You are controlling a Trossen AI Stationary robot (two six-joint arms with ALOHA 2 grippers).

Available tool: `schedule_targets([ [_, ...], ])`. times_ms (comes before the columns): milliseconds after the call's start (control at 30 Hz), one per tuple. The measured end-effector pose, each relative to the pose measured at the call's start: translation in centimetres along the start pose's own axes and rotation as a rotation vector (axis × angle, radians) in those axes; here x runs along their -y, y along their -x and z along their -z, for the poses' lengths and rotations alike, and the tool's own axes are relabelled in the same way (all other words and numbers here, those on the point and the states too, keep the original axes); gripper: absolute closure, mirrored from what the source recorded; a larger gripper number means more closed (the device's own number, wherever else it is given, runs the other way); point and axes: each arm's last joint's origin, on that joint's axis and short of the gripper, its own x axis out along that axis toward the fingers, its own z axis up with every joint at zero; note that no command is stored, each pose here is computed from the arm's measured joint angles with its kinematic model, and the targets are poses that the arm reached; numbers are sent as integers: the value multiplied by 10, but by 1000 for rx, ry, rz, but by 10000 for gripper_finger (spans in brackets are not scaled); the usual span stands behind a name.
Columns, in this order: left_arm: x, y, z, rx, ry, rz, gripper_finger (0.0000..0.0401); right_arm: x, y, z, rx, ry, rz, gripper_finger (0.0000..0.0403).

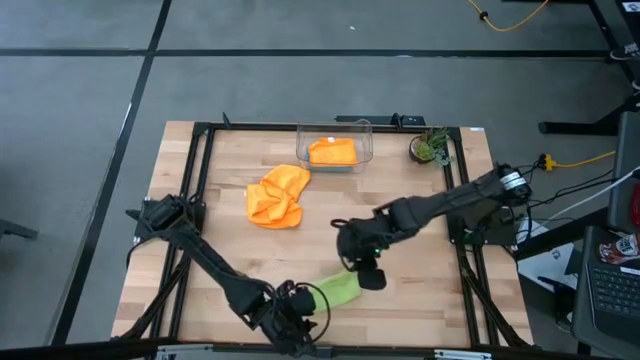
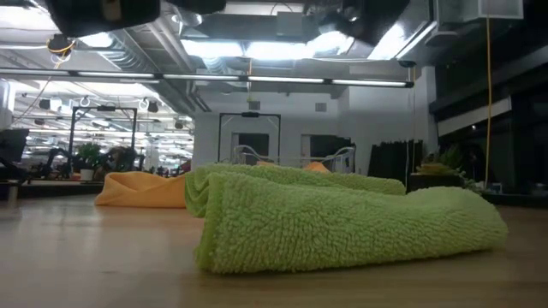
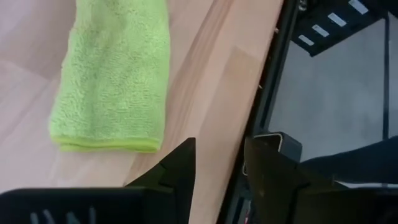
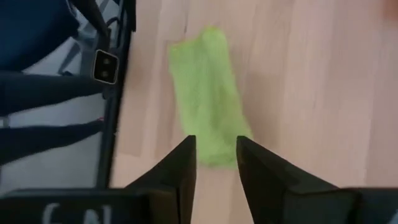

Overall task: Fold microfiber towels
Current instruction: Put the green microfiber cloth into the transparent bin

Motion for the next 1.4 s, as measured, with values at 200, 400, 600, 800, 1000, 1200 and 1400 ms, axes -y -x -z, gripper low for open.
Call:
schedule_targets([
  [200,-1,-1,-1,3,-65,-9,272,9,-13,-10,40,51,-6,286],
  [400,-2,-2,0,-3,-100,-19,272,43,-18,-18,20,-15,-64,281],
  [600,-6,-2,2,-25,-118,-57,272,79,-48,-22,-62,-76,-188,219],
  [800,-12,-2,1,-45,-135,-101,272,83,-93,-16,-156,-51,-263,124],
  [1000,-22,-7,-9,-62,-243,-142,272,79,-120,-13,-167,58,-333,96],
  [1200,-28,-24,-18,-143,-320,-73,272,88,-145,-8,-192,30,-331,96],
  [1400,-30,-41,-24,-153,-336,-10,276,92,-156,-7,-196,20,-341,96],
])
